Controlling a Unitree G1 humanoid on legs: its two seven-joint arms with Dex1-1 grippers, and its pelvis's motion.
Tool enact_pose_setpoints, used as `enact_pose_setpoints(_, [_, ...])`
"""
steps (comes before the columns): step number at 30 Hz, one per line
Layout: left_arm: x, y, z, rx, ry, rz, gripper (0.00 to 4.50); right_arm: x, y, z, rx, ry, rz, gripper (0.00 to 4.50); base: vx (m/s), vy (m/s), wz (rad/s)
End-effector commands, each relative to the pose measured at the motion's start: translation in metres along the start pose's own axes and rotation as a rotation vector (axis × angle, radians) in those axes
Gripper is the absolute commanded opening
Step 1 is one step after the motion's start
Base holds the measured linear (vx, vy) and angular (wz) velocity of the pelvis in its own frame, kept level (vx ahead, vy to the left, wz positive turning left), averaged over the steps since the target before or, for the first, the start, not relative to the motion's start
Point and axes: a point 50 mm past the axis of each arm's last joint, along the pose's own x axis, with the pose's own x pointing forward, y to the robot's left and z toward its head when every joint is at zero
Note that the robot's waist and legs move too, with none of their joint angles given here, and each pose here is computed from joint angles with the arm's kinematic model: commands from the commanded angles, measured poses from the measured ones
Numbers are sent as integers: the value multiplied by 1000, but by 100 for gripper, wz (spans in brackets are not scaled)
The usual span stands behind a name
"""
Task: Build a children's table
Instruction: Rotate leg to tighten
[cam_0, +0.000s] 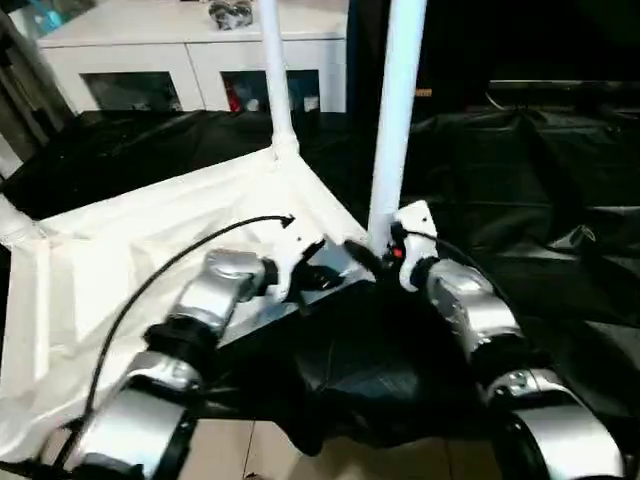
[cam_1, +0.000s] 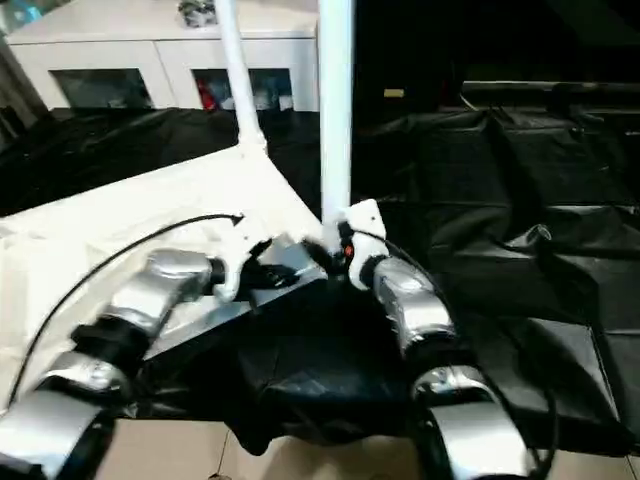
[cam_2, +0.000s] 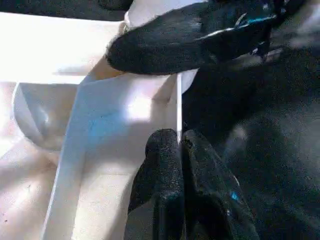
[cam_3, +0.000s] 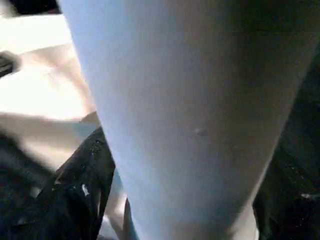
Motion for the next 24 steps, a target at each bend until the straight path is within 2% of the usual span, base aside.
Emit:
enact_pose_setpoints(1, [6,-11,16,83,-48,-110,0,6,31,-17,4,77,272,358,0,0,0])
enact_pose_setpoints(6, [-6,-9,13,97,-30,-173,0,-20,26,-18,-20,125,493,358,0,0,0])
enact_pose_setpoints(9, [-11,-10,12,103,-23,-213,0,-28,25,-18,-9,141,556,358,0,0,0])
enact_pose_setpoints(11, [-12,-10,12,101,-23,-222,0,-30,25,-17,-5,145,570,358,0,0,0])
enact_pose_setpoints(12, [-14,-12,12,101,-23,-254,0,-34,24,-18,5,161,595,338,0,0,0])
enact_pose_setpoints(18, [-17,-14,9,100,-11,-292,0,-39,26,-19,23,182,636,294,0,0,0])
enact_pose_setpoints(24, [-17,-16,9,96,-7,-303,0,-40,29,-19,38,188,653,267,0,0,0])
